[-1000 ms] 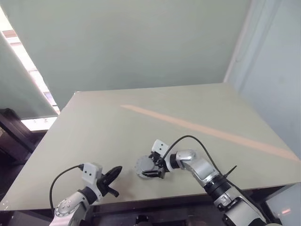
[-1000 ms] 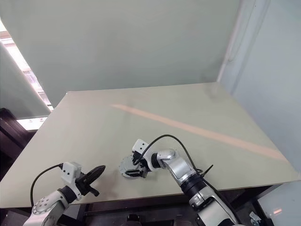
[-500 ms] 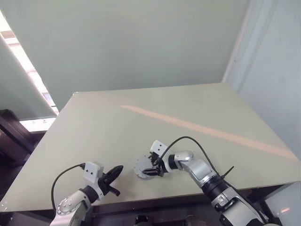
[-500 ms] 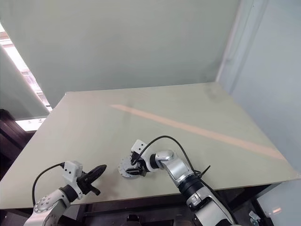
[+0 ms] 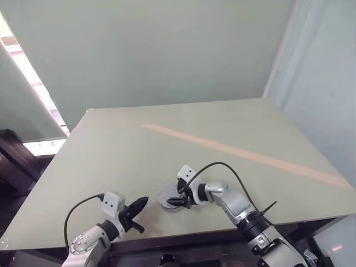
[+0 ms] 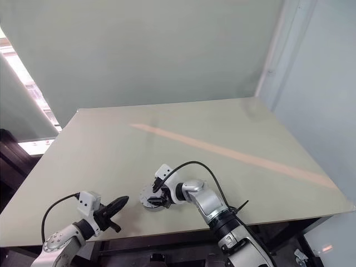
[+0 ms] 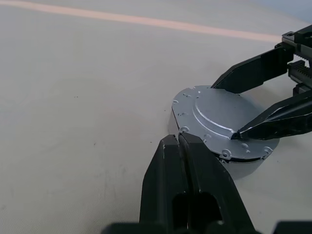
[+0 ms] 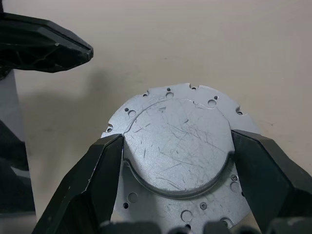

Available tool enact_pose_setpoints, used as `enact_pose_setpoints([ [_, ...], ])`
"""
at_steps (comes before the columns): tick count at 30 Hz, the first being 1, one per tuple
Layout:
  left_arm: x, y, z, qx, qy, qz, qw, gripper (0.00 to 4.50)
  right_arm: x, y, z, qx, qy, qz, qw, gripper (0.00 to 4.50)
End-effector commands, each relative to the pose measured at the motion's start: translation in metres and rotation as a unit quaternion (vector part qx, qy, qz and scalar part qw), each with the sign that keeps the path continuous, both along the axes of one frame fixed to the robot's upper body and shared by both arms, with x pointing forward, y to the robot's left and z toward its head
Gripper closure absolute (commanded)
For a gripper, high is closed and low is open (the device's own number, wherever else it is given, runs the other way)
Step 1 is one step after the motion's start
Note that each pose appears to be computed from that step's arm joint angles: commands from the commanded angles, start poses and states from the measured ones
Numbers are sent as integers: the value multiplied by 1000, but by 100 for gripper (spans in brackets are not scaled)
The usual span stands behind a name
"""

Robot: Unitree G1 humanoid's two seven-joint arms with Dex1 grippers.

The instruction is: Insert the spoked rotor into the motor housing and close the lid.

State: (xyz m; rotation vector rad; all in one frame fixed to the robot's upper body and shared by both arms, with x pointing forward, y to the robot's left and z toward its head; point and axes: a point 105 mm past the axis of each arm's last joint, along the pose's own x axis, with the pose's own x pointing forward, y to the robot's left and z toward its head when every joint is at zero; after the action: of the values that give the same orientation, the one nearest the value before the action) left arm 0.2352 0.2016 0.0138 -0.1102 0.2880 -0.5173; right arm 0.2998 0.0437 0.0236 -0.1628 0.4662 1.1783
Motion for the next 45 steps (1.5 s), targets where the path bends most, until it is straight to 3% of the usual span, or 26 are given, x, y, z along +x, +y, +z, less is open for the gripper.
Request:
enact_pose_setpoints([
  [1, 5, -1, 11, 2, -24, -6, 1000, 450, 4, 4, 12, 9, -20, -12, 1000, 123],
  [9, 6, -3, 11, 3, -24, -8, 1000, 450, 2, -1, 3, -47, -54, 14, 997, 123],
  [23, 7, -12, 9, 17, -26, -34, 999, 450, 1, -5, -4, -73, -29, 4, 997, 123],
  [29, 18, -27, 6, 22, -31, -52, 998, 450, 4, -9, -6, -83, -20, 3, 996, 123],
  [38, 28, -35, -29, 75, 26, -62, 995, 450, 4, -11, -5, -89, -20, 3, 996, 123],
  [45, 32, -50, -39, 64, 21, -85, 994, 450, 4, -13, -4, -92, -23, 2, 995, 123],
])
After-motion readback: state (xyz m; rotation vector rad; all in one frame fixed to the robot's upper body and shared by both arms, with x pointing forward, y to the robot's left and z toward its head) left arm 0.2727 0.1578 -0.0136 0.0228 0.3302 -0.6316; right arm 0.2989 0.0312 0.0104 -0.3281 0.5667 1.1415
